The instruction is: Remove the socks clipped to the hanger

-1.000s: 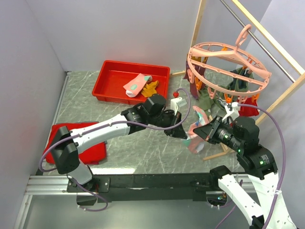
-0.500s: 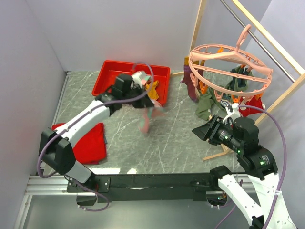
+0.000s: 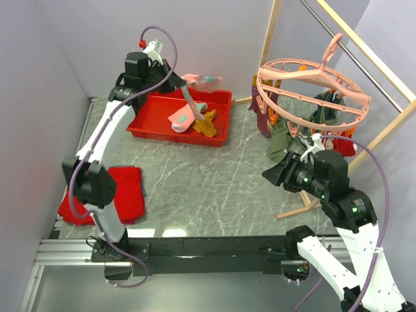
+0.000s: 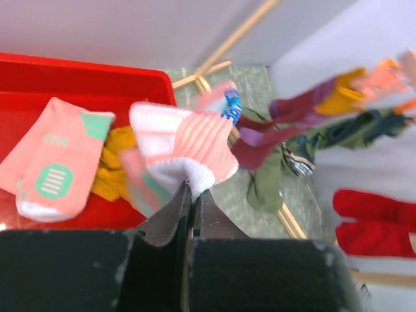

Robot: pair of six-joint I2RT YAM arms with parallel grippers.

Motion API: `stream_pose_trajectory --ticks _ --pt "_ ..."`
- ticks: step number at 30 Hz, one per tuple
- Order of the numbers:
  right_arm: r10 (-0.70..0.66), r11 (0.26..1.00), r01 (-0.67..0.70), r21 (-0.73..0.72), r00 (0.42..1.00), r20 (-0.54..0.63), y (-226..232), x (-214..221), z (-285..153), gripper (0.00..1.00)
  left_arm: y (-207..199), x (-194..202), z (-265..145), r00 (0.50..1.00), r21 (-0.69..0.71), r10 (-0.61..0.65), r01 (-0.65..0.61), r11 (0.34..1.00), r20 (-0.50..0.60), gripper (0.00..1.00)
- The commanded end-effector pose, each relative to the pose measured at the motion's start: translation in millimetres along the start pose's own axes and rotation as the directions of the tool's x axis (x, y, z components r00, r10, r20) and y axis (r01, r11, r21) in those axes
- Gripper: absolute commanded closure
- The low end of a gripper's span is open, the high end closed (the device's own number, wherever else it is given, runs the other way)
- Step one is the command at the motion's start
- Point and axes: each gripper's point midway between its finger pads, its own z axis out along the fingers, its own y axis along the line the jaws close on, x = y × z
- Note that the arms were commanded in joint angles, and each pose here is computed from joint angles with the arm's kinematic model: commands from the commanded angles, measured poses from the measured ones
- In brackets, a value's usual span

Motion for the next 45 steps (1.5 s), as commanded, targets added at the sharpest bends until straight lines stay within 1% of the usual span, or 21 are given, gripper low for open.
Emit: stream_pose_trajectory --ticks 1,3,4,6,9,11,13,14,15,16,17,19,20,21,22,24,25,28,35,44,45 --pt "-0.047 0.999 0.046 0.025 0.997 0.066 4.5 -19.4 -13.2 0.44 12.6 -1.6 28.5 0.998 0.050 -0.068 0.068 0.996 -0.013 0.91" --pt "-0.052 0.998 0.049 0.037 0.996 0.067 3.5 -20.5 -15.2 0.44 23.2 8.3 44.5 0.994 0.062 -0.099 0.102 0.993 -0.050 0.80" --pt "-0.055 0.998 0.052 0.046 0.996 0.066 2.4 -21.3 -14.8 0.44 28.1 12.2 49.3 0.991 0.059 -0.115 0.119 0.991 -0.063 0.67" --pt "-0.058 0.997 0.054 0.060 0.996 0.067 0.0 -21.9 -15.2 0.44 43.5 28.5 60.5 0.986 0.027 -0.138 0.141 0.990 -0.096 0.51" --pt "-0.058 0.996 0.054 0.068 0.997 0.059 -1.5 -21.2 -13.8 0.43 51.2 36.8 64.1 0.991 -0.019 -0.093 0.092 0.996 -0.098 0.41" --pt "-0.058 0.996 0.054 0.075 0.997 0.044 -3.3 -19.5 -10.4 0.43 47.7 30.9 63.5 0.996 -0.037 -0.018 0.015 0.999 -0.086 0.27" --pt "-0.059 0.995 0.057 0.080 0.998 0.030 -4.5 -18.2 -7.0 0.43 35.9 29.4 66.4 0.997 -0.002 0.019 -0.019 1.000 -0.081 0.16" --pt "-0.059 0.995 0.057 0.078 0.998 0.029 -4.6 -18.2 -5.5 0.43 31.9 33.8 68.3 0.996 0.027 0.017 -0.015 1.000 -0.088 0.16" --pt "-0.059 0.995 0.058 0.083 0.998 0.021 -5.6 -17.2 -3.5 0.43 21.1 29.8 71.7 0.998 0.080 0.027 -0.023 0.997 -0.058 0.16" --pt "-0.060 0.995 0.058 0.083 0.998 0.015 -5.9 -16.5 -2.5 0.43 5.6 34.6 71.4 0.997 0.160 0.016 -0.005 0.987 -0.070 0.16" --pt "-0.058 0.995 0.057 0.084 0.998 0.013 -5.9 -16.6 -2.5 0.43 3.6 49.1 75.0 0.996 0.190 0.009 0.008 0.982 -0.090 0.16" --pt "-0.061 0.994 0.061 0.088 0.998 0.005 -5.8 -16.8 -1.8 0.43 -28.4 54.8 80.2 0.997 0.311 0.065 -0.047 0.949 -0.050 0.16" --pt "-0.061 0.994 0.060 0.090 0.998 0.004 -5.4 -17.2 -3.2 0.43 -34.8 66.0 83.7 0.995 0.339 0.087 -0.064 0.939 -0.052 0.16" --pt "-0.060 0.994 0.060 0.091 0.998 0.003 -5.0 -17.5 -3.5 0.43 -53.8 75.2 86.8 0.992 0.387 0.120 -0.096 0.917 -0.040 0.14" --pt "-0.060 0.994 0.060 0.093 0.998 0.003 -4.8 -17.8 -4.5 0.43 -61.4 79.6 94.1 0.986 0.422 0.169 -0.151 0.894 -0.006 0.13" --pt "-0.056 0.993 0.055 0.100 0.998 -0.002 -5.4 -16.9 -7.0 0.43 -81.5 92.8 104.5 0.976 0.462 0.219 -0.199 0.865 0.010 0.12" --pt "-0.055 0.993 0.055 0.104 0.999 -0.004 -5.7 -16.6 -7.8 0.43 -77.7 106.0 118.1 0.971 0.468 0.241 -0.213 0.858 0.001 0.12" --pt "-0.050 0.991 0.051 0.123 0.999 -0.009 -7.0 -15.8 -14.9 0.43 -96.7 104.1 134.9 0.967 0.521 0.249 -0.243 0.818 0.061 0.12" --pt "-0.048 0.983 0.051 0.175 0.999 -0.026 -11.7 -12.3 -35.6 0.42 -126.8 120.1 149.8 0.943 0.597 0.279 -0.332 0.730 0.183 0.06" --pt "-0.048 0.977 0.058 0.205 0.998 -0.050 -13.0 -9.7 -48.1 0.42 -127.1 139.6 188.3 0.936 0.551 0.263 -0.350 0.758 0.232 0.04" --pt "-0.048 0.977 0.057 0.207 0.998 -0.048 -13.0 -10.0 -49.2 0.42 -126.7 143.5 192.8 0.940 0.550 0.252 -0.339 0.763 0.230 0.06"
